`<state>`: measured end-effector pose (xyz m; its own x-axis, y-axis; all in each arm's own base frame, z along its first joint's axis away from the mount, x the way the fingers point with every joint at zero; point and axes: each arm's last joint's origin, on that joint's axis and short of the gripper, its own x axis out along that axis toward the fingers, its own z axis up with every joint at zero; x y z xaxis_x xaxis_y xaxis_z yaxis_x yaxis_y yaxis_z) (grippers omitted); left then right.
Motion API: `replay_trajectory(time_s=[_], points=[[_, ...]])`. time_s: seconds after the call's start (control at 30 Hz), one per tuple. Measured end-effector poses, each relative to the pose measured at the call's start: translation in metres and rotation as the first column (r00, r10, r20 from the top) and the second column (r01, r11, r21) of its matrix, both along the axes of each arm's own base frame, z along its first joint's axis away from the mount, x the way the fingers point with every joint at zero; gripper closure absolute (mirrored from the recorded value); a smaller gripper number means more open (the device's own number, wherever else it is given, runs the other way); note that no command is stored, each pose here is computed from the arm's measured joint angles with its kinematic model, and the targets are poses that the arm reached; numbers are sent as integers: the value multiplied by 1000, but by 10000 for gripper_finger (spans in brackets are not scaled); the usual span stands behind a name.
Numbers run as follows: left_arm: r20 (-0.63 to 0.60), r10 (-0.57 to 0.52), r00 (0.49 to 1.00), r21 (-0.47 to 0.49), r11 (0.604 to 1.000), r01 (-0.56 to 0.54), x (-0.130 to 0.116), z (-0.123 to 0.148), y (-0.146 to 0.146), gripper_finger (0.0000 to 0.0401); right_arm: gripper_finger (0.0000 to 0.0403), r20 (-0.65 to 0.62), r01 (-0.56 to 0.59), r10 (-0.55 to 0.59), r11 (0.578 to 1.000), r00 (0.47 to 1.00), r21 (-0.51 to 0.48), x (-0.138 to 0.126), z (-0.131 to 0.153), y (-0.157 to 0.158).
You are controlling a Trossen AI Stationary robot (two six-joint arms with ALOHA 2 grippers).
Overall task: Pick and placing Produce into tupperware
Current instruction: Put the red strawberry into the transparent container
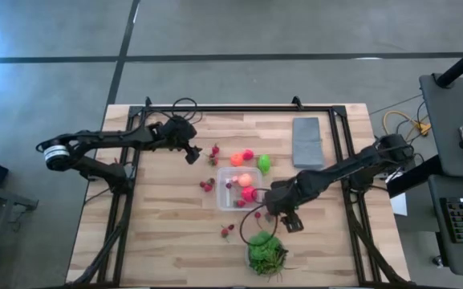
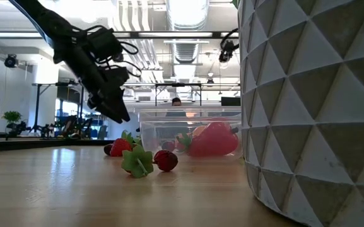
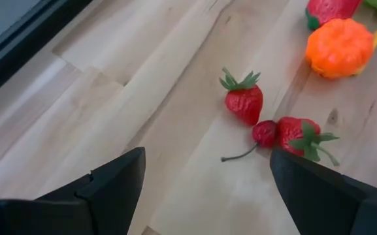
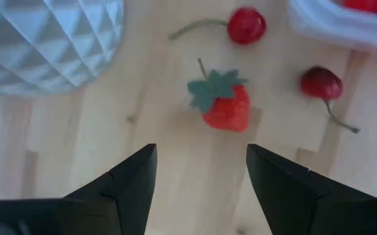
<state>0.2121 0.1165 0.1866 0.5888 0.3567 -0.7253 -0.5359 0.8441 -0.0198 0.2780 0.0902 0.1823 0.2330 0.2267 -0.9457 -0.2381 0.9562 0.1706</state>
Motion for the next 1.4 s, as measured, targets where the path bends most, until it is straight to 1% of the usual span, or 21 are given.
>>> replay_trajectory(time_s=[0.1,0.2,0.27,0.47,0.73,0.8,0.97,1.13,1.3,1.4], points=[[2,0,1000,1,1000,0,2,-1,1,88,174,-3,2,-2,1000,1000,-4,0,-4,2],[6,0,1000,3,1000,0,3,-1,2,88,174,-13,15,-16,999,1000,-44,4,-13,2],[7,-1,1000,4,1000,1,3,-1,2,88,174,-24,43,-45,997,999,-61,7,-19,3],[10,1,1000,3,1000,-1,3,0,2,88,172,-58,115,-118,992,991,-56,13,-27,5],[22,1,1000,9,1000,-1,4,1,2,88,133,-23,131,-133,990,991,-47,16,-27,5],[26,1,1000,11,1000,-1,4,1,2,88,125,-15,135,-136,989,991,-58,14,-31,5],[25,2,1000,9,1000,-3,4,1,2,88,118,34,145,-144,987,989,-65,15,-36,4],[22,5,1000,3,1000,-5,4,1,2,88,130,35,145,-143,987,989,-65,14,-37,4],[22,5,1000,3,1000,-5,4,1,2,88,160,39,143,-141,988,989,-62,14,-38,4],[22,5,1000,3,1000,-5,4,1,2,88,181,49,134,-133,991,990,-27,15,-39,5]])
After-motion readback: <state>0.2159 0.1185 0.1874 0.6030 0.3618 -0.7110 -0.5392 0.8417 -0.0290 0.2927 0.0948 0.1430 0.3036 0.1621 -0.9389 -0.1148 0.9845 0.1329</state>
